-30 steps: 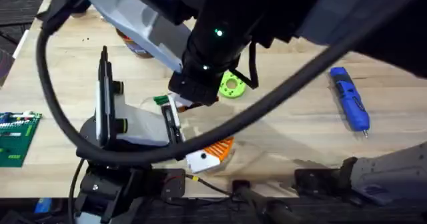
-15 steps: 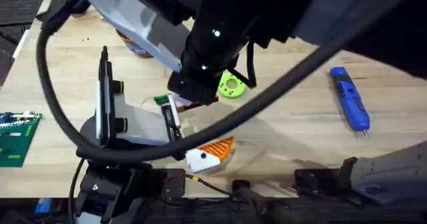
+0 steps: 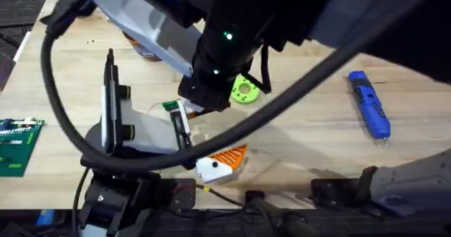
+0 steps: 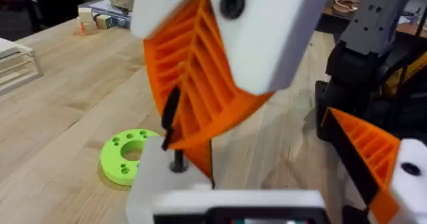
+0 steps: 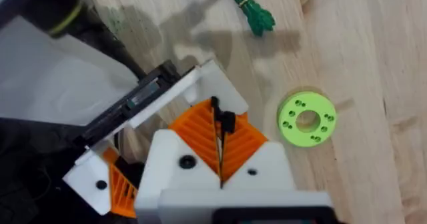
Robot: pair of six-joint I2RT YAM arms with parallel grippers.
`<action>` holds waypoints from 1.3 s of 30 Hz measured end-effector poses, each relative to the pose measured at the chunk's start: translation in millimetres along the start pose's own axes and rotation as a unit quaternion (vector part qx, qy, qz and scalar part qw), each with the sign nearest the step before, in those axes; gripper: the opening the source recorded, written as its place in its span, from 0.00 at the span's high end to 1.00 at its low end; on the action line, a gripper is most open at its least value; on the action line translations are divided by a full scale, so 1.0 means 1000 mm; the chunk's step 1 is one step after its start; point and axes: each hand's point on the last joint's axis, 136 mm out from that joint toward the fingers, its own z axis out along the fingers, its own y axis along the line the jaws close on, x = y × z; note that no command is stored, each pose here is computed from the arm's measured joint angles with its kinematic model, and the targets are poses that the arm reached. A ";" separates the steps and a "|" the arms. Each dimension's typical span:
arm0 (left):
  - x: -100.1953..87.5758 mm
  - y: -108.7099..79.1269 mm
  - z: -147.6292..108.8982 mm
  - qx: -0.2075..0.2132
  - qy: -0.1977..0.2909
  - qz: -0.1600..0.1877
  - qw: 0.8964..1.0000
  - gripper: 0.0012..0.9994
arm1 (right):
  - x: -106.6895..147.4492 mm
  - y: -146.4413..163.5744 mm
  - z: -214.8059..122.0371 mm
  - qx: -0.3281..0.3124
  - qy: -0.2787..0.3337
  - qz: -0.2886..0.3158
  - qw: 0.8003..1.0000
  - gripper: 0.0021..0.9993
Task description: Pick up the gripper from the table and insert it into the empty holder that is missing its gripper. Then pick up a screw, insert it into the mounting hole, and use the screwdriver to tighten it. Finally, clean up the table by picking up the vegetable and placing it into the bucket.
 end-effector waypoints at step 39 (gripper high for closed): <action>0.000 0.000 0.000 0.000 0.000 0.000 1.000 0.01 | 0.000 0.002 0.007 -0.004 0.007 -0.002 1.000 0.99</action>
